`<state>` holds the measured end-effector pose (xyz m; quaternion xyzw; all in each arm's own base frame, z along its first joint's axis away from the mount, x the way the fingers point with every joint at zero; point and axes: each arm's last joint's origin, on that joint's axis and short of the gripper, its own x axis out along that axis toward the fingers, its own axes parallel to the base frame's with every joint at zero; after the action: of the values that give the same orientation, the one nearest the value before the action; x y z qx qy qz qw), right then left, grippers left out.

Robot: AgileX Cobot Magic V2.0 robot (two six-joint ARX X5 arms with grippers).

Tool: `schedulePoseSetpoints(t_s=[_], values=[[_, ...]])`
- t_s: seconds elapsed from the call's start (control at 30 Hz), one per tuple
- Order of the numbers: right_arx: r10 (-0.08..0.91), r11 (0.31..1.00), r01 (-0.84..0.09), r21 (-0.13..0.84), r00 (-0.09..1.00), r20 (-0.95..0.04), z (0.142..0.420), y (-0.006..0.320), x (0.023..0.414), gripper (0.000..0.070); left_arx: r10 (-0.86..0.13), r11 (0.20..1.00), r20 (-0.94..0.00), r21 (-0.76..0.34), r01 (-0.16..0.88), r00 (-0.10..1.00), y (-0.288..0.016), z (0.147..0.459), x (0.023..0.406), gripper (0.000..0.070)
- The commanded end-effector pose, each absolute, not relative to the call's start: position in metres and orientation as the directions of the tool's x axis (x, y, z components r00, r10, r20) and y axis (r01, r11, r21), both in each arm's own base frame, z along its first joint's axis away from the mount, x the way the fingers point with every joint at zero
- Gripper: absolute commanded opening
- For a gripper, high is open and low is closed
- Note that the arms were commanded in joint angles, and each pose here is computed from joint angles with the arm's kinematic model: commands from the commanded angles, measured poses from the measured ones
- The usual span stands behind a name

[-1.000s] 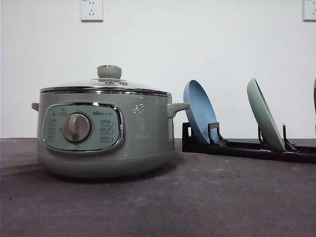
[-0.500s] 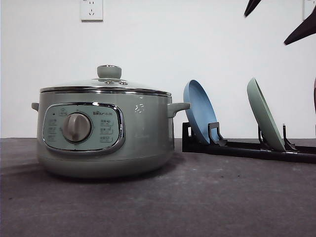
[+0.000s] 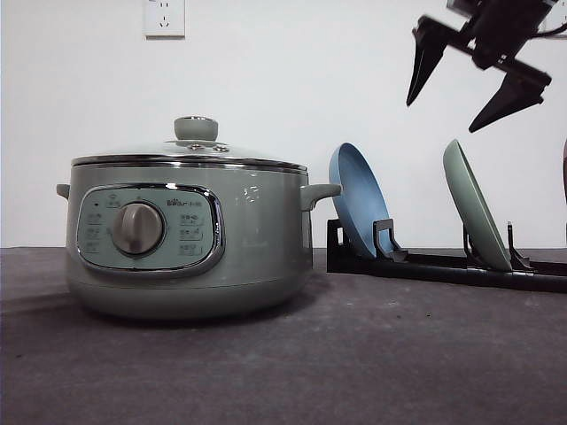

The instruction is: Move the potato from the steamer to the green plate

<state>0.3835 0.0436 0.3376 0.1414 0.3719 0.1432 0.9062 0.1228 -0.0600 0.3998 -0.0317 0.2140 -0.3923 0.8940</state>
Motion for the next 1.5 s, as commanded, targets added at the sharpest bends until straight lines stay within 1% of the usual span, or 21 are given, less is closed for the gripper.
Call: schedulePoseSetpoints(t_s=[0.0,0.07,0.13,0.33,0.4,0.53,0.57,0.7,0.87,0.93,1.13,1.23,1.37,1.47], values=[[0.343,0.926,-0.138,0.351,0.697,-0.63,0.336,0.043,0.394,0.0609,-0.725,0.681,-0.34,-0.22,0.699,0.599,-0.061,0.406,0.122,0.07],[0.32,0.934,-0.12,0.336,0.7,-0.639,0.332,0.043,0.399,0.0591,-0.725,0.681,-0.34,-0.22,0.699,0.599,-0.061,0.406,0.122,0.07],[0.292,0.942,-0.093,0.322,0.701,-0.65,0.327,0.04,0.402,0.0536,-0.725,0.681,-0.34,-0.22,0.699,0.599,-0.061,0.406,0.122,0.07],[0.293,0.937,-0.074,0.34,0.696,-0.655,0.318,0.032,0.41,0.0433,-0.725,0.681,-0.339,-0.22,0.699,0.6,-0.061,0.406,0.122,0.07],[0.311,0.927,-0.071,0.368,0.69,-0.653,0.313,0.029,0.414,0.0409,-0.725,0.681,-0.339,-0.22,0.699,0.6,-0.061,0.406,0.122,0.07],[0.347,0.906,-0.065,0.417,0.677,-0.649,0.307,0.023,0.418,0.0398,-0.725,0.681,-0.339,-0.219,0.699,0.6,-0.061,0.406,0.122,0.07],[0.355,0.903,-0.068,0.425,0.674,-0.647,0.306,0.021,0.419,0.0372,-0.725,0.681,-0.339,-0.219,0.699,0.6,-0.061,0.406,0.122,0.07],[0.347,0.903,-0.057,0.425,0.68,-0.646,0.306,0.017,0.42,0.0205,-0.725,0.681,-0.339,-0.219,0.699,0.6,-0.061,0.406,0.122,0.07],[0.346,0.903,-0.055,0.425,0.68,-0.646,0.306,0.016,0.42,0.0078,-0.725,0.681,-0.339,-0.219,0.699,0.6,-0.061,0.406,0.122,0.07],[0.347,0.903,-0.056,0.426,0.68,-0.646,0.306,0.016,0.42,0.001,-0.725,0.681,-0.339,-0.219,0.699,0.6,-0.061,0.406,0.122,0.07],[0.381,0.883,-0.063,0.465,0.674,-0.633,0.308,0.017,0.419,0.0003,-0.725,0.681,-0.34,-0.22,0.699,0.599,-0.061,0.406,0.122,0.07],[0.403,0.872,-0.08,0.483,0.678,-0.614,0.317,0.018,0.416,0.0003,-0.724,0.682,-0.347,-0.223,0.697,0.597,-0.061,0.405,0.122,0.07],[0.422,0.851,-0.095,0.516,0.71,-0.564,0.339,0.018,0.405,0.0003,-0.723,0.682,-0.35,-0.225,0.696,0.595,-0.06,0.405,0.122,0.07],[0.436,0.842,-0.126,0.525,0.732,-0.524,0.359,0.018,0.391,0.0003,-0.723,0.682,-0.35,-0.225,0.696,0.595,-0.06,0.405,0.122,0.07]])
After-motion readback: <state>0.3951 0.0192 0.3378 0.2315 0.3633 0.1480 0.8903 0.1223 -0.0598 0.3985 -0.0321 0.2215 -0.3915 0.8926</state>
